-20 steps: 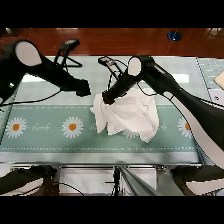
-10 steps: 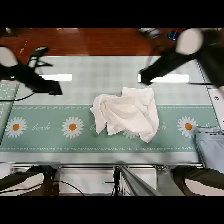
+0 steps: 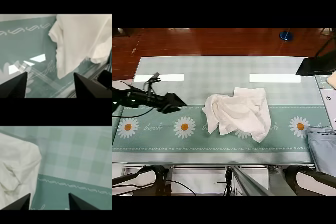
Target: Fold the shirts.
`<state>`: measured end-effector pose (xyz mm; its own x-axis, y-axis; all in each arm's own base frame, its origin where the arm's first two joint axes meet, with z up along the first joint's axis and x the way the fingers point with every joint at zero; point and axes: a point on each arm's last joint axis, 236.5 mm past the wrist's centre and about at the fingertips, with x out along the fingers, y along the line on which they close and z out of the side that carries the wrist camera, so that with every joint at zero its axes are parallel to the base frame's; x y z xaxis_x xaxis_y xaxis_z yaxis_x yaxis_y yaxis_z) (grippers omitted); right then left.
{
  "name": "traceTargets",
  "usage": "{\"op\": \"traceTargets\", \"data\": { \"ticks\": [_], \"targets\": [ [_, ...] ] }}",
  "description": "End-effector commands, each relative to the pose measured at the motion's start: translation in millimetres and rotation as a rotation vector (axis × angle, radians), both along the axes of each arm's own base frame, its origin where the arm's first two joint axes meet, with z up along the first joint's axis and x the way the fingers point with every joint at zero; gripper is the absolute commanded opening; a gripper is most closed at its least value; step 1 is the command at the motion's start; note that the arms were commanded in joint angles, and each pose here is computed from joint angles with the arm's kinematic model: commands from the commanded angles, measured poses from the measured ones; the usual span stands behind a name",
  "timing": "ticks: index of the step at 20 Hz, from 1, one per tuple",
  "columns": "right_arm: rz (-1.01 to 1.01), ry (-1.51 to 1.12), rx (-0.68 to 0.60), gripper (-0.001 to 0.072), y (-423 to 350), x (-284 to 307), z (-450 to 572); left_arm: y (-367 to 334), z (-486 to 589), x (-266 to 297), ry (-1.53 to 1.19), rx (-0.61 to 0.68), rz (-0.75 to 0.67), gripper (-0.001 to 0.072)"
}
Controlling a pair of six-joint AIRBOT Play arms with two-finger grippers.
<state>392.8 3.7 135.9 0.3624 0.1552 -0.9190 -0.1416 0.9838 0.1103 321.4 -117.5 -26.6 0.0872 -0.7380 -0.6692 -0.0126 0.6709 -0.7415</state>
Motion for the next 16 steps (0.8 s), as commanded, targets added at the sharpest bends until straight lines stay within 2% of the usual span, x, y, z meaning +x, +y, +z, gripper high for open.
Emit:
{"op": "traceTargets", "data": {
  "ticks": [1,4,8,13,16],
  "targets": [
    [-0.017,0.007,0.014,0.0538,-8.5,-2.7,0.5,-42.2,-21.1,-3.0,0.046,-0.075,-0.030,0.0706],
    [-0.011,0.019,0.022,0.0528,-6.1,-5.7,-0.3,-71.5,-52.1,-18.1,0.145,-0.086,-0.094,0.0706],
    [-0.004,0.052,0.024,0.0528,-5.0,-13.0,-2.7,-107.4,-46.1,-3.2,0.134,-0.203,-0.089,0.0706],
    [-0.003,0.059,0.024,0.0528,-4.8,-14.7,-3.2,-135.2,-47.7,10.7,0.126,-0.192,-0.127,0.0704],
    [0.000,0.074,0.025,0.0528,-4.3,-18.1,-4.3,-145.4,-60.1,5.4,0.187,-0.160,-0.151,0.0660]
  ]
}}
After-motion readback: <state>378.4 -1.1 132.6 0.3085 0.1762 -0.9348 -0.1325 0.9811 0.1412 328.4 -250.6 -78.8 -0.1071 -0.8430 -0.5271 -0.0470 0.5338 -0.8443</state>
